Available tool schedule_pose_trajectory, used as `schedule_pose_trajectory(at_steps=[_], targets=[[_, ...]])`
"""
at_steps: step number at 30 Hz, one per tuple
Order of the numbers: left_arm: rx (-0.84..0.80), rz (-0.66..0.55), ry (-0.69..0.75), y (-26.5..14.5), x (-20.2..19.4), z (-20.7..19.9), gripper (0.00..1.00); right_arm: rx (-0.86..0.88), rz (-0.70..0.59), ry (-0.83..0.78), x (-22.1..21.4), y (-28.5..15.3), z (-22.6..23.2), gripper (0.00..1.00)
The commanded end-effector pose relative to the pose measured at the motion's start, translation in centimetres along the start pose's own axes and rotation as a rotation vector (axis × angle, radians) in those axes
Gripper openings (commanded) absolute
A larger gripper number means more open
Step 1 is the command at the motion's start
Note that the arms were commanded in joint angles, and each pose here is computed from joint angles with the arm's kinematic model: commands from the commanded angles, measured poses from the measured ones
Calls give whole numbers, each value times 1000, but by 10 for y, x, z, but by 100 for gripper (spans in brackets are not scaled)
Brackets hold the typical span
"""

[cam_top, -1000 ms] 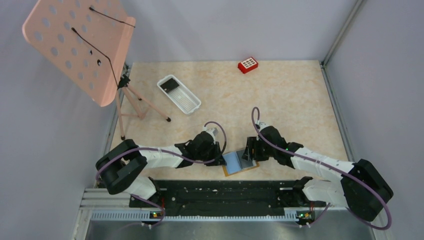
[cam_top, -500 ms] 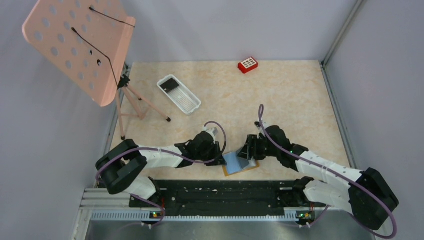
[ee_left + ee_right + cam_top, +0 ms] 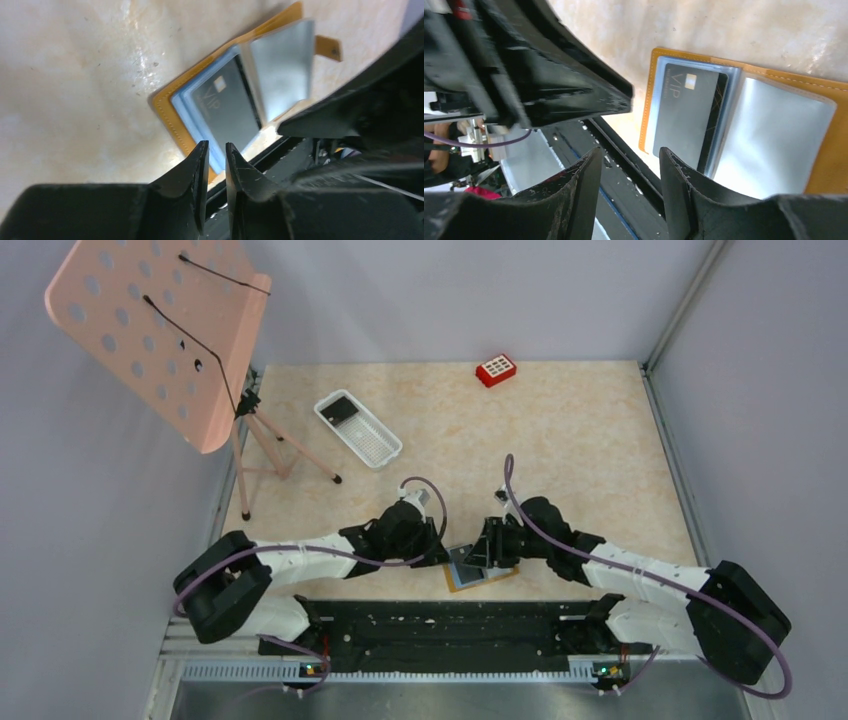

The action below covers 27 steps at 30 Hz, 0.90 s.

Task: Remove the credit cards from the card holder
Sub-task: Remove the credit card from the card holder.

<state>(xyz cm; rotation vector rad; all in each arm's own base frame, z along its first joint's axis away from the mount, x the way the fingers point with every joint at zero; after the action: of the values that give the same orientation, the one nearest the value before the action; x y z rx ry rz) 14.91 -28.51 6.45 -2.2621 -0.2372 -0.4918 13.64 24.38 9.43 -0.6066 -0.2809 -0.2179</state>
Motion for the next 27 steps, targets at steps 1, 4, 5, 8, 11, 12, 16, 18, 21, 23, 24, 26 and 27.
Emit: schedule_pose_trajectory(at_steps=[1, 4, 5, 8, 11, 12, 16, 18, 21, 23, 24, 26, 27], targets=[[-25, -110, -3, -19, 22, -17, 24, -18, -42, -50, 10, -1, 4, 46], [-52, -112, 5, -22, 24, -23, 24, -68, -83, -67, 18, -6, -2, 43], [-57, -109, 8, -21, 24, -24, 24, -82, -93, -65, 20, -6, -6, 42], [-70, -81, 11, -12, 20, -23, 23, -106, -102, -59, 24, -5, -14, 41], [-80, -53, 19, -2, 16, -23, 21, -120, -91, -56, 24, -1, -21, 40], [-80, -45, 21, 1, 15, -22, 21, -121, -87, -56, 25, 0, -22, 40], [-69, -12, 31, 12, 9, -16, 17, -133, -77, -48, 27, 5, -31, 40], [-54, 0, 29, 16, 6, -12, 16, -141, -69, -43, 27, 8, -36, 39], [-32, 10, 23, 18, 2, -5, 16, -148, -65, -38, 27, 9, -41, 39], [-23, 10, 20, 18, 1, -3, 15, -141, -59, -35, 26, 11, -42, 39], [-21, 12, 19, 18, 0, -2, 15, -137, -54, -34, 25, 12, -42, 38], [-16, 14, 20, 19, -1, -1, 15, -123, -47, -28, 23, 13, -42, 38], [-14, 15, 20, 19, -1, 0, 15, -113, -45, -27, 22, 13, -41, 38]])
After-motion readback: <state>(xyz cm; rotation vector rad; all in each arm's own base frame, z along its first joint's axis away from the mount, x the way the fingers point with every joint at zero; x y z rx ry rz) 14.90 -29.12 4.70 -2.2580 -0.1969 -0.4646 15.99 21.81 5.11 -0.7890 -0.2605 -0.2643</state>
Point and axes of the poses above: each gripper's point midway between its finger pads, its own y axis out along the fingers, its own z axis along the line the jaws close on, x = y × z, the point moved 3 cm from there along -y, back along the fingers, and after that the axes turned 8 degrees about y, right-handed, at the moved point
